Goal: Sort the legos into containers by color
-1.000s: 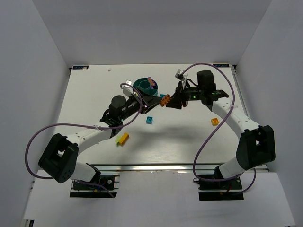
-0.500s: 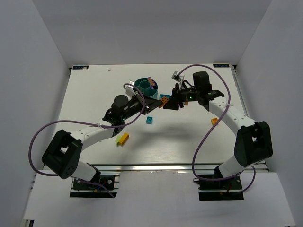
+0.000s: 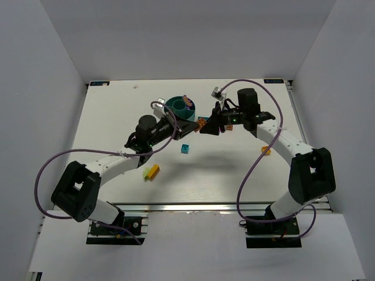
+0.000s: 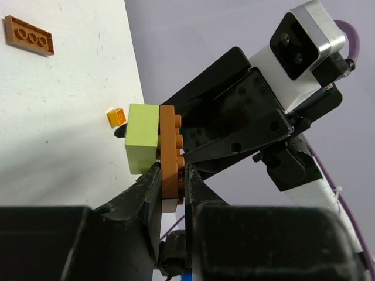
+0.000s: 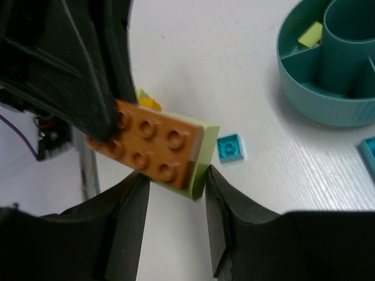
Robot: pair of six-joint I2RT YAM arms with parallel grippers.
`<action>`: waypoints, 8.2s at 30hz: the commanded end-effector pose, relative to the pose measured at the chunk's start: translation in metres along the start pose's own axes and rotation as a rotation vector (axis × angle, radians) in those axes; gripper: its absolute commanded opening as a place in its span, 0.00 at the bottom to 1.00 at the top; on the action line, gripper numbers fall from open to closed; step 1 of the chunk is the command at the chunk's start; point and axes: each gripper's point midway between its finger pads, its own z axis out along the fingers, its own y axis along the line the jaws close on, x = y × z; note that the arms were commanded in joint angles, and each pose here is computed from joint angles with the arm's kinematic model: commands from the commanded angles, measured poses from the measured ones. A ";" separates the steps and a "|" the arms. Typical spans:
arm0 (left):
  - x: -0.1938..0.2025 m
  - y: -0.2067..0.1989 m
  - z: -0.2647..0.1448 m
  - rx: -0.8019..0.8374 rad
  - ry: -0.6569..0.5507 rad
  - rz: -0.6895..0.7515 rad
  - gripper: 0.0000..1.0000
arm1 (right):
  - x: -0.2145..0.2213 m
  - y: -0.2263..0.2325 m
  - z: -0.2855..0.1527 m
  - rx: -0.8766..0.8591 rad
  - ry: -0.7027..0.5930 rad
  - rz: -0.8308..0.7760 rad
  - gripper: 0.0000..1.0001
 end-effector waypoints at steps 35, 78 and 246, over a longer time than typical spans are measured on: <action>-0.079 0.073 0.030 -0.678 -0.325 -0.613 0.00 | 0.032 -0.049 -0.057 0.225 -0.011 0.060 0.00; -0.118 0.117 0.044 -0.564 -0.535 -0.807 0.51 | 0.039 -0.048 -0.069 0.227 -0.028 0.074 0.00; -0.071 0.090 -0.182 -0.557 -0.419 0.230 0.89 | 0.097 -0.219 -0.049 0.134 0.591 -0.531 0.89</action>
